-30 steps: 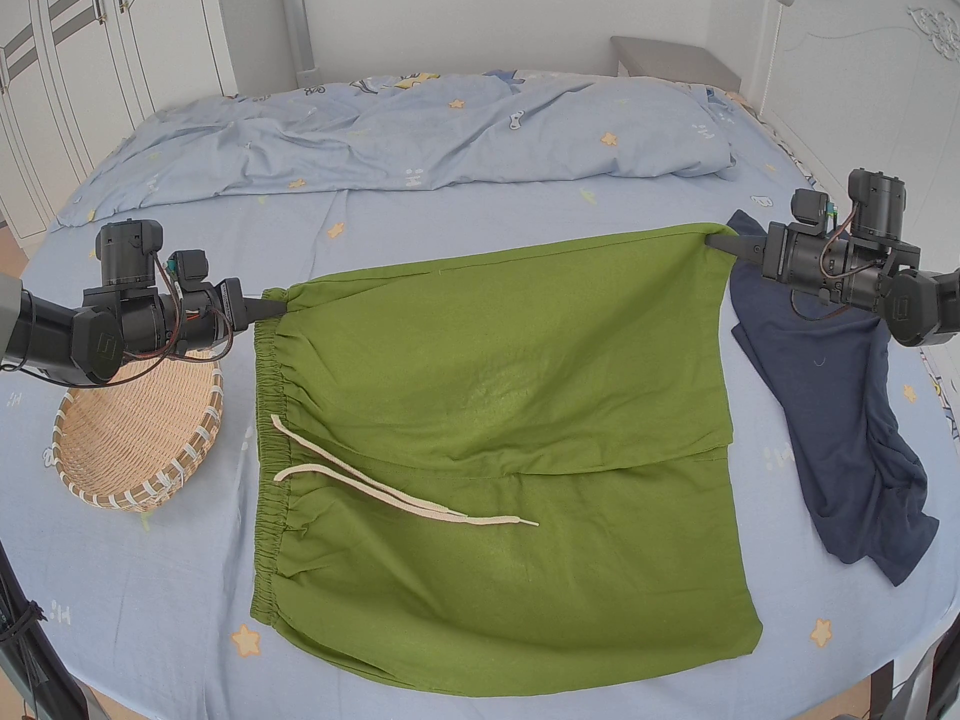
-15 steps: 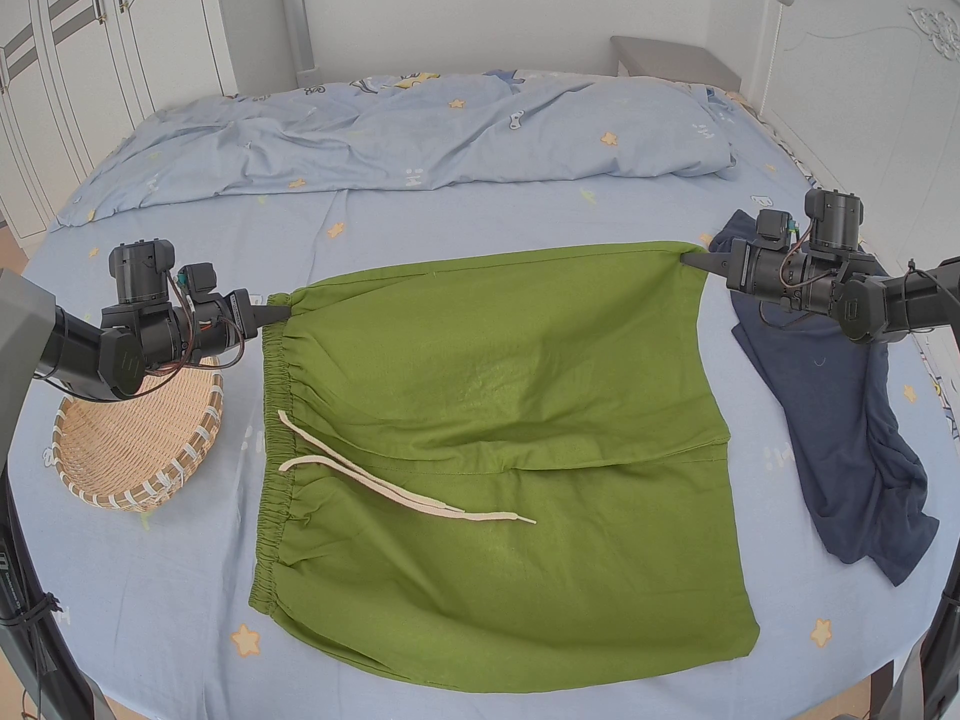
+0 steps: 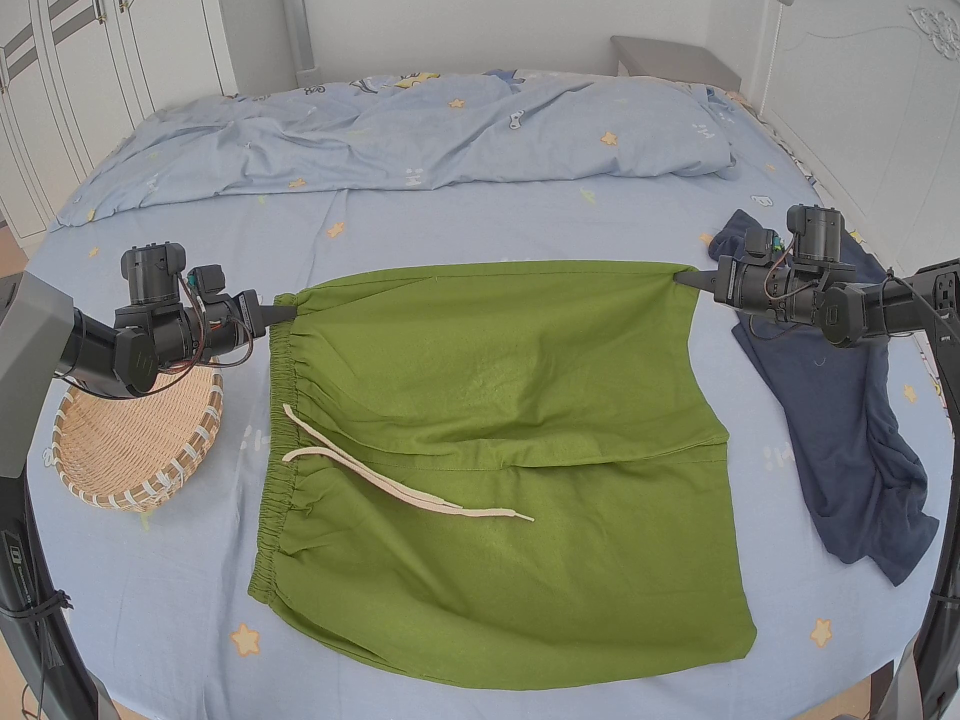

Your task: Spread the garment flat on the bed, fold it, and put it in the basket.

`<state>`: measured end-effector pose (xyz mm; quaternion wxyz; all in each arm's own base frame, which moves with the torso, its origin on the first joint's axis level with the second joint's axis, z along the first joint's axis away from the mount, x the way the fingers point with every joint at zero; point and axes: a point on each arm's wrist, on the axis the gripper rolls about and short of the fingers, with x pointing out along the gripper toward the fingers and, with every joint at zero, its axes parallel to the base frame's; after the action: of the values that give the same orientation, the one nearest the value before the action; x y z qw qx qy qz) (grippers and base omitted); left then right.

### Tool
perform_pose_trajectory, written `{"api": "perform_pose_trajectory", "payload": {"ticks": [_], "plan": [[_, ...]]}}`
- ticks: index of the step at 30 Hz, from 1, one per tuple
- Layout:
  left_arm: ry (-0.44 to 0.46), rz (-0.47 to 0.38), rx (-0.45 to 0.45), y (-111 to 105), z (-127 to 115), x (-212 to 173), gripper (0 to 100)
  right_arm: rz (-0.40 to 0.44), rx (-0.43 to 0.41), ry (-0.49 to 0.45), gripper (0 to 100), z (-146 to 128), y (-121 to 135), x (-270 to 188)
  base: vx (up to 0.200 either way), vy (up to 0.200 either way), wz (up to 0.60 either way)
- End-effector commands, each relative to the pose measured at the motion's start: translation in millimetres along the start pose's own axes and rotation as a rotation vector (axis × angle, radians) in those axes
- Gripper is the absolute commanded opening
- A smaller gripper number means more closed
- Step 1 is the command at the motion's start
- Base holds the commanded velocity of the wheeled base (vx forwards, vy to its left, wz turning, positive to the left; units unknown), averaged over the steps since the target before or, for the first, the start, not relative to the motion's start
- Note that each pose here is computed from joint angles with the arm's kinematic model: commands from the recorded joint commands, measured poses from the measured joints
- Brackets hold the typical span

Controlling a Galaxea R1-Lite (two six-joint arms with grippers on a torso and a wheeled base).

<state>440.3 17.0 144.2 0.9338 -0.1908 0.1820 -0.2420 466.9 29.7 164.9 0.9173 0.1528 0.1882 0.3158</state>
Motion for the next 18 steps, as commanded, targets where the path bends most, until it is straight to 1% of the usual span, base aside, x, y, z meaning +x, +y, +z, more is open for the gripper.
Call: {"api": "perform_pose_trajectory", "payload": {"ticks": [1,5,6,8,9,18], "plan": [[0.002,0.000,-0.002,4,-1,5,0,-0.001,0.007,0.009,0,-4,-6,8,0.000,0.000,0.00],[0.008,0.000,-0.006,6,-3,9,0,-0.005,0.015,0.024,0,-8,-8,15,0.000,0.000,0.00],[0.011,0.000,-0.006,6,-5,10,0,-0.006,0.018,0.028,100,-9,-8,16,0.000,0.000,0.00],[0.010,-0.001,-0.005,6,-4,11,0,-0.004,0.020,0.032,100,-10,-8,17,0.000,0.000,0.00],[0.010,-0.001,-0.005,6,-4,11,100,-0.004,0.020,0.032,100,-10,-8,17,0.000,0.000,0.00],[0.000,-0.001,0.001,7,-2,11,100,-0.032,0.029,0.035,100,-13,-11,15,0.000,0.000,0.00]]}}
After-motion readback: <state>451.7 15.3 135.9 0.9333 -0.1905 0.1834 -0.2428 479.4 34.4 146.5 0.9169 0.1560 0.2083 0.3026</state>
